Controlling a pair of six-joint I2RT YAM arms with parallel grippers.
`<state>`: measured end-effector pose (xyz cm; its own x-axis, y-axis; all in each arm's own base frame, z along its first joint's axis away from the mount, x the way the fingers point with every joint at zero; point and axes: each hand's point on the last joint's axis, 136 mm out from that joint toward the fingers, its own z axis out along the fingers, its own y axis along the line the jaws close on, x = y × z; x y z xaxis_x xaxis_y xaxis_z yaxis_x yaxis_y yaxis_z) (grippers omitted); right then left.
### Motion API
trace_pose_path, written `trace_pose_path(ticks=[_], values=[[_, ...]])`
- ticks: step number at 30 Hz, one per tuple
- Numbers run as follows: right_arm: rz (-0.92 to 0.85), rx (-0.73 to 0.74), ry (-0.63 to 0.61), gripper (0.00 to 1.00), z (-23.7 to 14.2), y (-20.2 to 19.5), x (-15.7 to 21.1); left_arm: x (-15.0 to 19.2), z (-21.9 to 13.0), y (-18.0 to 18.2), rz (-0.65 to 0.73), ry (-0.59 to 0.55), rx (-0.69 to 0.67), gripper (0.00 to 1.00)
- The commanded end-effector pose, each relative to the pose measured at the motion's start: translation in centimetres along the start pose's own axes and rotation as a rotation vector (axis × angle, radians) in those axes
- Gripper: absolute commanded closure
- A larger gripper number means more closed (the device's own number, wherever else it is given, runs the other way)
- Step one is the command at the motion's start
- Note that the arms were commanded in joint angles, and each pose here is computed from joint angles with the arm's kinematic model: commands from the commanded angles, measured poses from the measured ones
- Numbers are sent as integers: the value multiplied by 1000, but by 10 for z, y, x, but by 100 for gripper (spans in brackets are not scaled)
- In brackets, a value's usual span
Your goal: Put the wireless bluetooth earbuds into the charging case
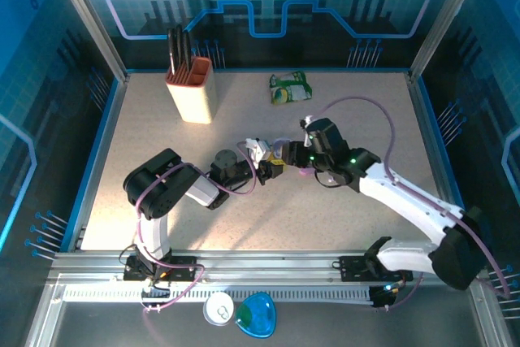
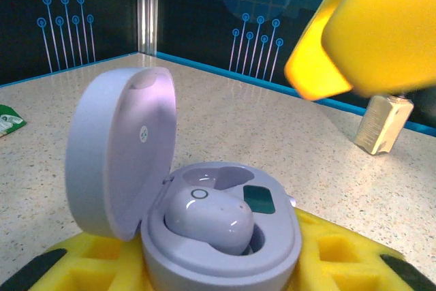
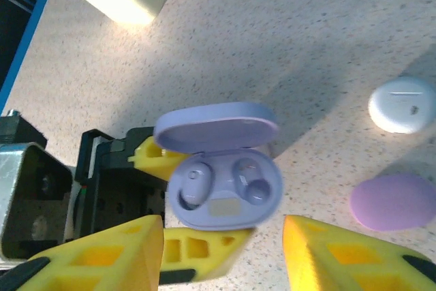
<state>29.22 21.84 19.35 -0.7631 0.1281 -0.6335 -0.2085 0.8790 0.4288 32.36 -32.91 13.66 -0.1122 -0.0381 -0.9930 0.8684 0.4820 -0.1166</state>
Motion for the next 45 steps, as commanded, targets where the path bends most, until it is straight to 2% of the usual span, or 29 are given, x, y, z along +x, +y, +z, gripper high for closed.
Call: trace_pose_path(ticks=[1, 7, 10, 14, 18, 27, 45], values=[[38, 15, -43, 50, -11, -20, -7, -13, -5, -5, 61, -37, 13, 72], [236, 156, 14, 50, -13, -106, 20, -13, -14, -12, 75, -31, 36, 71], [332, 178, 43, 49, -7, -141, 34, -14, -17, -16, 72, -32, 52, 71], [415, 168, 68, 52, 5, -168, 47, -14, -19, -19, 63, -29, 66, 71], [482, 155, 93, 61, 17, -190, 57, -14, -19, -20, 62, -29, 70, 71], [523, 99, 181, 71, 40, -196, 74, -12, -18, -19, 50, -25, 70, 71], [537, 119, 270, 72, 44, -197, 91, -15, -20, -19, 51, -32, 66, 71]])
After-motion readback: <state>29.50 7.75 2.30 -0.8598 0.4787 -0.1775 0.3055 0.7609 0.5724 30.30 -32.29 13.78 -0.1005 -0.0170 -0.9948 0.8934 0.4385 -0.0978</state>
